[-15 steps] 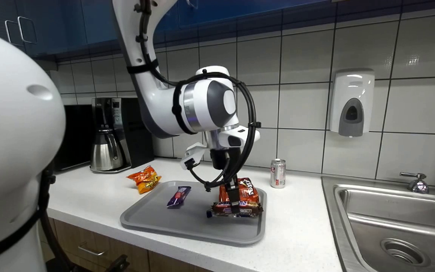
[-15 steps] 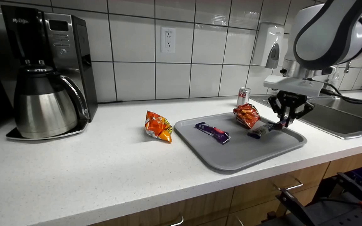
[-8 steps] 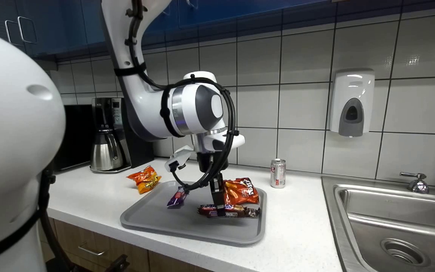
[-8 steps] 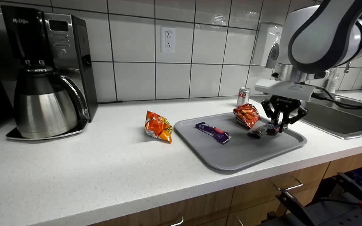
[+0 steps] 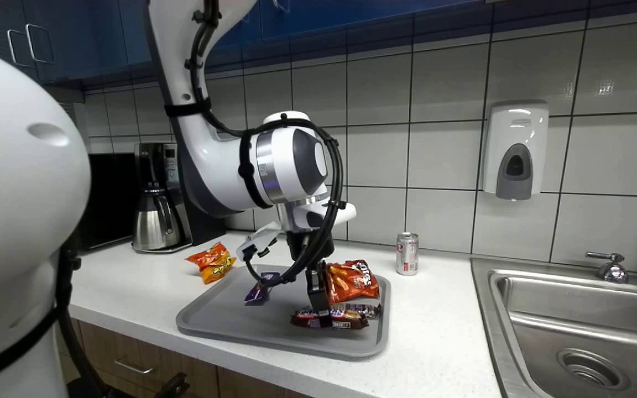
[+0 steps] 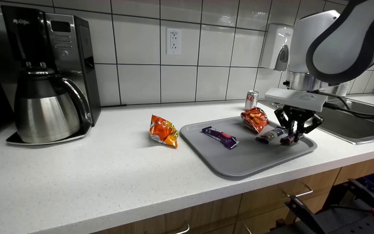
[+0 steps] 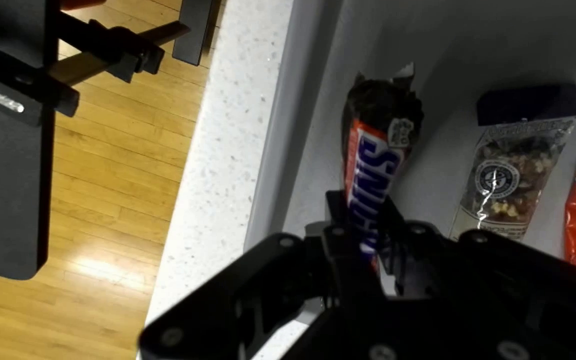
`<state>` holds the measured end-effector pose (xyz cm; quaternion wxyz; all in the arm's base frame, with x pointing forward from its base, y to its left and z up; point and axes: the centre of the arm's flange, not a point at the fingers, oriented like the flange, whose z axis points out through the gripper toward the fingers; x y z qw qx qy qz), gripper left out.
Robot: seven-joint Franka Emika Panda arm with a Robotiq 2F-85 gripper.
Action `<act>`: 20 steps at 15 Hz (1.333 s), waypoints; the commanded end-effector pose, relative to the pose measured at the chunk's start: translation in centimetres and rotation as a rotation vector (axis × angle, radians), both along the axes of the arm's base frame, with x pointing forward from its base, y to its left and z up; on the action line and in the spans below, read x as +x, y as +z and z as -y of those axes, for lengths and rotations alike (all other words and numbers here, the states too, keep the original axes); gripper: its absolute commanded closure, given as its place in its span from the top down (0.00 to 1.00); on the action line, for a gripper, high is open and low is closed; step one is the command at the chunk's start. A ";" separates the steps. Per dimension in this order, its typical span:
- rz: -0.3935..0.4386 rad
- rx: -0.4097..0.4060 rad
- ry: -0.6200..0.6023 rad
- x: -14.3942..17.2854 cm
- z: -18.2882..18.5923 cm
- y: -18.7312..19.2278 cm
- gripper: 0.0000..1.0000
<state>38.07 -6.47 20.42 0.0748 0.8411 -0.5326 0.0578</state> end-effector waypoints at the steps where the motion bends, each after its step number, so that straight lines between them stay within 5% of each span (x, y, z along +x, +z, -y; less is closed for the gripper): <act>1: 0.000 -0.014 -0.040 -0.7 0.1 -1.0 0.04; 4: -0.007 -0.010 -0.051 -1.0 0.2 -1.2 0.04; 6: -0.009 -0.008 -0.050 -1.2 0.3 -1.1 0.43; 13: 0.014 -0.001 -0.016 -1.5 0.8 1.5 0.95; 20: 0.058 -0.017 0.164 -0.9 1.7 5.3 1.00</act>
